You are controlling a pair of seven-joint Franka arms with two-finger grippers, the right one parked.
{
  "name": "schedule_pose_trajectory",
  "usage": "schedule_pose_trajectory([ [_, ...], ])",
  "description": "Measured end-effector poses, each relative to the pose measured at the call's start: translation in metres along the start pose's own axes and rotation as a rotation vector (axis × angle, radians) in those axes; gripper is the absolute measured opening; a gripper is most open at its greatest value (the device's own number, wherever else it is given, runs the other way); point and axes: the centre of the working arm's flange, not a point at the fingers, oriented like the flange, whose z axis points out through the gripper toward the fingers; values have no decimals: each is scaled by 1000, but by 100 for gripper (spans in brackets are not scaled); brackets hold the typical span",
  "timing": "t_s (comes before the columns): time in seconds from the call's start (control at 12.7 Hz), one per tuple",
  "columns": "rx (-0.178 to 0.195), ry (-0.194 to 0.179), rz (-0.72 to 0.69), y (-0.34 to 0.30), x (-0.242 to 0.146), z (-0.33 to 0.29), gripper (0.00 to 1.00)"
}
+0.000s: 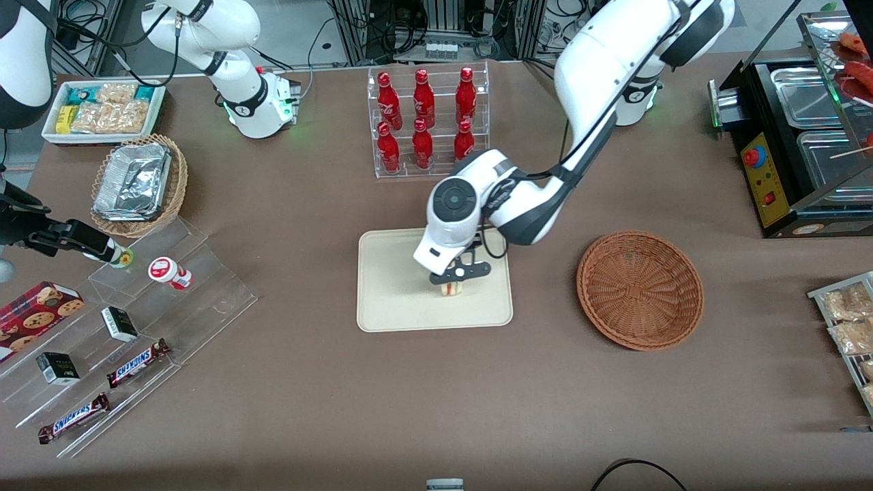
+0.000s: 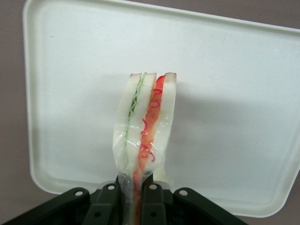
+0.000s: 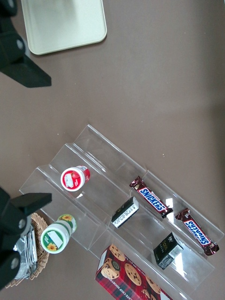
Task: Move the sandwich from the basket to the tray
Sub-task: 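Lift the sandwich and carry it with the left gripper over the tray, then lower the sandwich onto the tray and open the left gripper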
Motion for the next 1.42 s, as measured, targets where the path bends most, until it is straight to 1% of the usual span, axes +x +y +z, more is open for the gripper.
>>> schedule_pose_trajectory([
  [0.08, 6, 8, -5, 8, -2, 8, 15],
  [0.39, 38, -6, -12, 23, -1, 23, 15],
  [0.63, 44, -6, -33, 22, 6, 27, 15],
  [0.71, 45, -7, -38, 22, 8, 30, 22],
  [1.02, 45, -9, -43, 23, 10, 35, 65],
  [1.1, 42, -5, -42, 24, 10, 32, 74],
  [1.26, 29, 19, -38, 27, 13, 19, 96],
  [1.34, 22, 28, -38, 28, 13, 8, 100],
  [1.42, 21, 35, -39, 28, 13, -8, 100],
])
